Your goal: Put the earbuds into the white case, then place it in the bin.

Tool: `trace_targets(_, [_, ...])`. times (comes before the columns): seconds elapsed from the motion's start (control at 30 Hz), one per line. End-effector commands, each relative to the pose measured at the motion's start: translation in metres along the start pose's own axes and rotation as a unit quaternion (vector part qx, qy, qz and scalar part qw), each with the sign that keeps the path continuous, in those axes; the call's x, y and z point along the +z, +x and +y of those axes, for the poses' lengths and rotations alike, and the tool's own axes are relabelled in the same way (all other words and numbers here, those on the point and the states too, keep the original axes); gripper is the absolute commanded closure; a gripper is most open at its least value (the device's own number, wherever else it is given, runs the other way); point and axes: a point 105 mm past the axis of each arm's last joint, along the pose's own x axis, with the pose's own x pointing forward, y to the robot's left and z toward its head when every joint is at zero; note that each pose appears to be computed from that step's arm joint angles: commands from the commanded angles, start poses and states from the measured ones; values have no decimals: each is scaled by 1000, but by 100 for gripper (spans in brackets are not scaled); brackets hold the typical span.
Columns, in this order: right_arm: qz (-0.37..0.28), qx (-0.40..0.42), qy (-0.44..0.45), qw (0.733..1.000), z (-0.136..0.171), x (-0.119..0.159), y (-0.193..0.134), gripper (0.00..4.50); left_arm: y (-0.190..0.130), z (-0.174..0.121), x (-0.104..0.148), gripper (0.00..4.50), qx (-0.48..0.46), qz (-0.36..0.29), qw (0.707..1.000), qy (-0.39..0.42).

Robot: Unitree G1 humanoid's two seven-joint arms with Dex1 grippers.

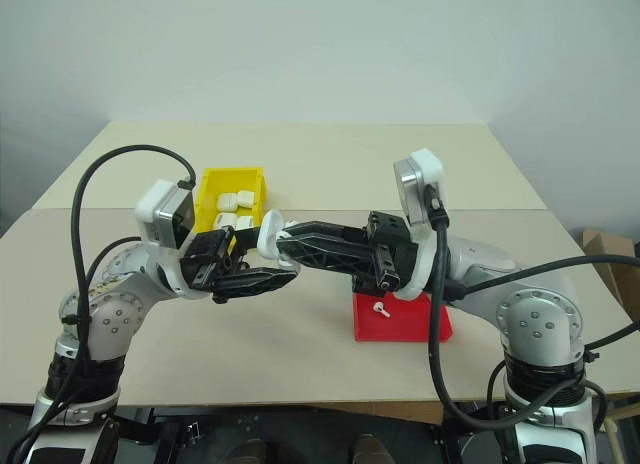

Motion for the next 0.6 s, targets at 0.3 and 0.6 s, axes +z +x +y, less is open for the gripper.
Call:
trace_targets(0.3, [20,3,-21,1000,3,-5,2,294,2,-3,12,169,-11,-14,999,27])
trace_targets(0.6, [18,9,-30,999,5,-2,0,123,2,-2,12,169,-11,-14,999,29])
